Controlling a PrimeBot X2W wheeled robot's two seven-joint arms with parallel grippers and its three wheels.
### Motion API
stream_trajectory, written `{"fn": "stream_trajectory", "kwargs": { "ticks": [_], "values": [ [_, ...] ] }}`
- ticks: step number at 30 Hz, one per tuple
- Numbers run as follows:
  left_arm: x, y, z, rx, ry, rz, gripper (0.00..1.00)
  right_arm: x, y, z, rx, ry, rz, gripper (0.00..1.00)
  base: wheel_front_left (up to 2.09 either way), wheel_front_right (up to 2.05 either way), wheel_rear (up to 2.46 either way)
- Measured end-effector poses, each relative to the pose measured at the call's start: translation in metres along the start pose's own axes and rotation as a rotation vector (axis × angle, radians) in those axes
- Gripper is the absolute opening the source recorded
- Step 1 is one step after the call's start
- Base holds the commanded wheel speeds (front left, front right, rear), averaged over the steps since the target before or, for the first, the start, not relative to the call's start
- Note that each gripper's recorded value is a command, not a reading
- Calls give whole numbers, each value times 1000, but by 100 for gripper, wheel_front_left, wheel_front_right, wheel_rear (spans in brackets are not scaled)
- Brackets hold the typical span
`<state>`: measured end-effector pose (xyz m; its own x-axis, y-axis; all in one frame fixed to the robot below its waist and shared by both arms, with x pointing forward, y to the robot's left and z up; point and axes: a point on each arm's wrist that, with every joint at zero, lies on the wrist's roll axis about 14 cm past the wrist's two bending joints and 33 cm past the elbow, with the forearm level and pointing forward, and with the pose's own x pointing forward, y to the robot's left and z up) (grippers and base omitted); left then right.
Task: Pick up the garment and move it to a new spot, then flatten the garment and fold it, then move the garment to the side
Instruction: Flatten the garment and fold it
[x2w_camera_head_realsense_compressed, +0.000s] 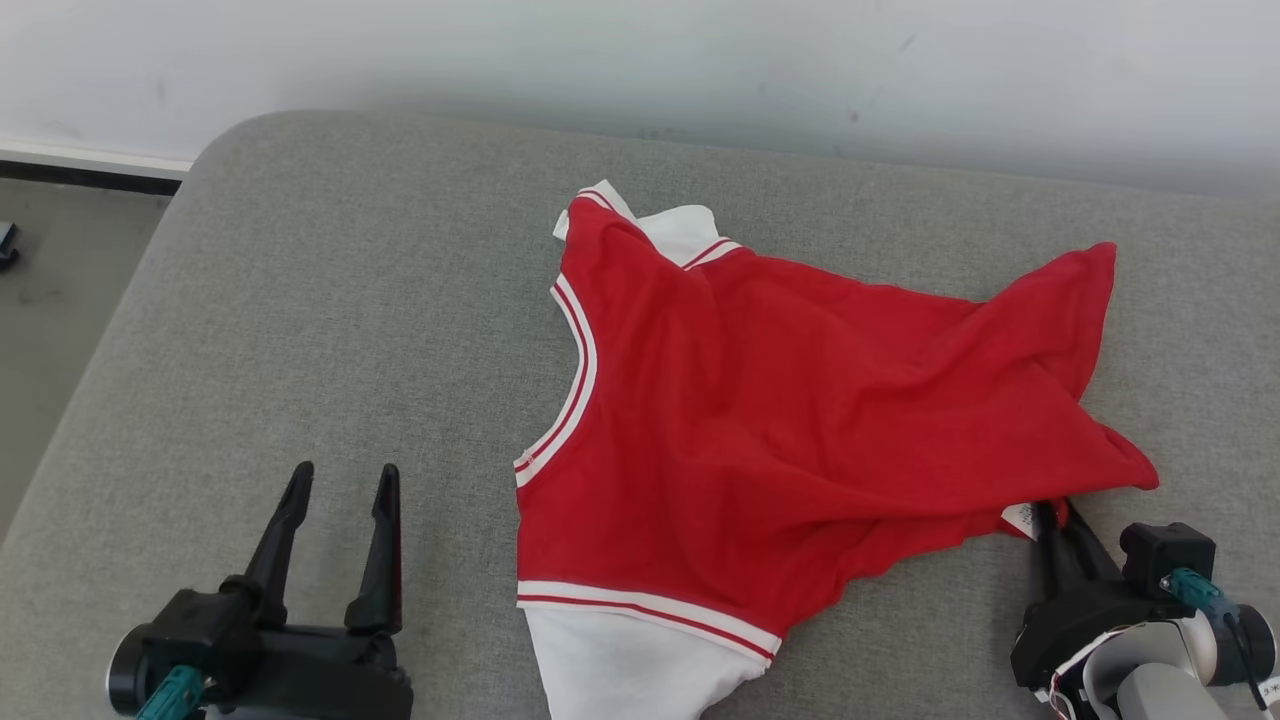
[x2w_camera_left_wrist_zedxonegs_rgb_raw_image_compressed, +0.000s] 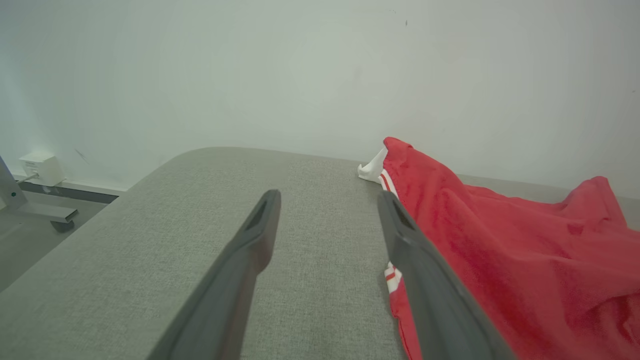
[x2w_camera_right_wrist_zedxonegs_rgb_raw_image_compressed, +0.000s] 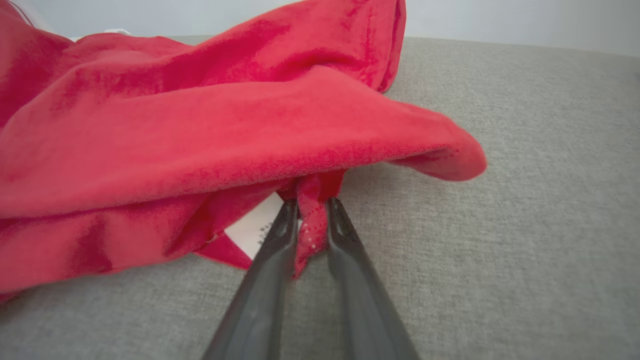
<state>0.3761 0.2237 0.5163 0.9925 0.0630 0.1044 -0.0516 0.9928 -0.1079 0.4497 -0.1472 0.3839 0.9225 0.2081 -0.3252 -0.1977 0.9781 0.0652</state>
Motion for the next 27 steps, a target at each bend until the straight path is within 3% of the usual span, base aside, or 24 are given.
{"fn": "stream_trajectory", "kwargs": {
  "ticks": [9, 16, 23, 24, 25, 27],
  "values": [
    [-8, -1, -8, -9, 25, 4, 100, -15, -12, 28, -23, -100, -17, 0, 0, 0, 0],
    [-6, -20, -8, -28, 19, -47, 100, -63, -39, 46, -94, -187, -54, 0, 0, 0, 0],
    [-7, -32, -5, -40, 8, -83, 100, -109, -55, 39, -66, -166, -113, 0, 0, 0, 0],
    [-7, -34, -4, -41, 6, -87, 100, -114, -55, 37, -55, -162, -120, 39, 0, 0, 0],
    [-8, -35, -5, -43, 8, -89, 100, -118, -55, 36, -48, -162, -124, 100, 0, 0, 0],
    [-9, -36, -6, -44, 11, -92, 100, -124, -55, 38, -46, -173, -133, 100, 0, 0, 0]
  ]
}}
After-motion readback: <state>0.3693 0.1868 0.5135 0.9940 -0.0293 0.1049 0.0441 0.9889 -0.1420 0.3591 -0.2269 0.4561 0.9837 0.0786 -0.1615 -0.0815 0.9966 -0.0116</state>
